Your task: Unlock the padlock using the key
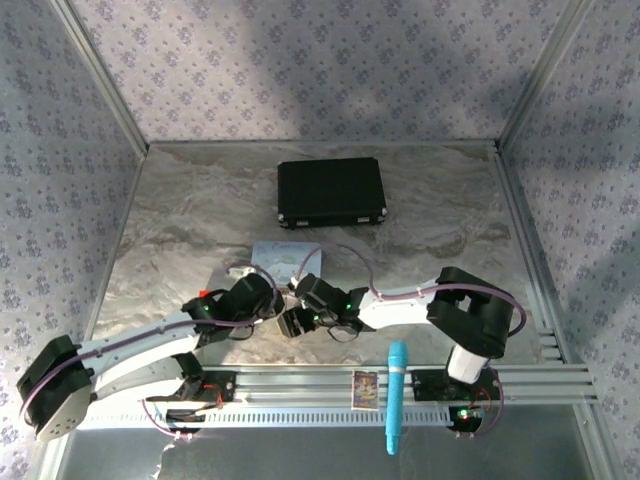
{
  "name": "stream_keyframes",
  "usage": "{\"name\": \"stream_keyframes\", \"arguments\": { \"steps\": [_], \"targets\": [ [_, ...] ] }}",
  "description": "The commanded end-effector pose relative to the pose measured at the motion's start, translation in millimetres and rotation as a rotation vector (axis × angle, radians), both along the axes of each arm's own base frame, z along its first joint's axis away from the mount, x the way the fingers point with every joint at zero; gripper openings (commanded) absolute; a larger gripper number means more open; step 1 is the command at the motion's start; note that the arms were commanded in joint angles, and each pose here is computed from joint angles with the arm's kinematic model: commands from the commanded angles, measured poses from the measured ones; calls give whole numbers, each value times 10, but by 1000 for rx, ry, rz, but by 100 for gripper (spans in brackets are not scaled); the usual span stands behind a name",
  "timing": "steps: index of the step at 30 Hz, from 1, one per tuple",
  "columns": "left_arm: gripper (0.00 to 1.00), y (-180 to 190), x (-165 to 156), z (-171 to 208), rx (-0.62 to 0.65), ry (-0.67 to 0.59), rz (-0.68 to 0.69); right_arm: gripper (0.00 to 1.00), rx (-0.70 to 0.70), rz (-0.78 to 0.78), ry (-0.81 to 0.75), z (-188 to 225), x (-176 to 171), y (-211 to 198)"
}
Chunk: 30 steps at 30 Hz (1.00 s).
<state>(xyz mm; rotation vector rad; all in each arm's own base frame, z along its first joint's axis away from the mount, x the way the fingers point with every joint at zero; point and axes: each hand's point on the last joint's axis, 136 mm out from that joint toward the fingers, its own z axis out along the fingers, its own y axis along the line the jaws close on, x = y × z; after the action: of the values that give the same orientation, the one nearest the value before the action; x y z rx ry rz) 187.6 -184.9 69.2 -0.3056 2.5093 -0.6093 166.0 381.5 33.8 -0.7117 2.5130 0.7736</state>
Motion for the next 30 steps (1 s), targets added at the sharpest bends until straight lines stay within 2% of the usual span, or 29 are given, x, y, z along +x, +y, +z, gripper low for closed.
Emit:
{"name": "stream_keyframes", "arguments": {
  "steps": [1,3,10,12,15,20,25,30],
  "targets": [
    [42,209,-19,-6,31,-5,72,74,-121,-48,-1,-310,79,-95],
    [42,253,-33,9,23,-13,83,70,-152,-45,6,-379,63,-125],
    [42,280,-55,-14,13,-4,92,53,-120,-36,25,-372,6,-158],
    [42,274,-43,-1,9,-8,95,55,-92,-31,43,-382,14,-146],
    [42,273,-26,34,13,-19,94,64,-38,-50,62,-331,34,-74],
    [42,271,-32,53,8,-19,93,69,-69,-40,29,-307,29,-43],
    [42,297,-35,46,17,-22,96,65,-175,-75,48,-491,67,-142],
    [43,336,-51,56,15,-28,102,52,-187,-87,54,-510,68,-184]
  ]
}}
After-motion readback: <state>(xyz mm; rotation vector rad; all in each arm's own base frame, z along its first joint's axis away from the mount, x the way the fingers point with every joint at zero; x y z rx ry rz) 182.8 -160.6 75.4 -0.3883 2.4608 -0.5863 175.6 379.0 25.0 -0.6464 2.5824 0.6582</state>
